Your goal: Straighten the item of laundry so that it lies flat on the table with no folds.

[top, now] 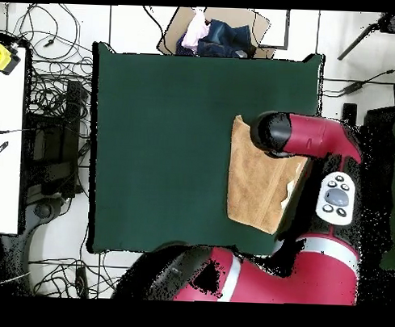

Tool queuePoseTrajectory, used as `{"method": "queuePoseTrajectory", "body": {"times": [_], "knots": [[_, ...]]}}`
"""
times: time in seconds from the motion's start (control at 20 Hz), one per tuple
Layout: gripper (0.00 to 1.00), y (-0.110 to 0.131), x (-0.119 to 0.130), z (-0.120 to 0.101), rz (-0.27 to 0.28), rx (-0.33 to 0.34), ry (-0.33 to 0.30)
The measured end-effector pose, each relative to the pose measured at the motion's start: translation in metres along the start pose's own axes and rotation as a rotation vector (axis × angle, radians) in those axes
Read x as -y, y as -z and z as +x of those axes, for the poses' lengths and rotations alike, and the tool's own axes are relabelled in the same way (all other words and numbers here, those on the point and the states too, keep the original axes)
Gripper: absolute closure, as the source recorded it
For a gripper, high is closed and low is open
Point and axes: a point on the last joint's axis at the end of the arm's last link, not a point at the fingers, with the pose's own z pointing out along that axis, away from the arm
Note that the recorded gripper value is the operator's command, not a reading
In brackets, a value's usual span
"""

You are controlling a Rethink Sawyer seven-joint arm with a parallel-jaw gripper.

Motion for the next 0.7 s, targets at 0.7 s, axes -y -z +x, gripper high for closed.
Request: {"method": "queuePoseTrajectory", "body": {"times": [0.7], "knots": [[0.0,-0.013,-0.05,-0.024,0.088,0.015,0.126]]}}
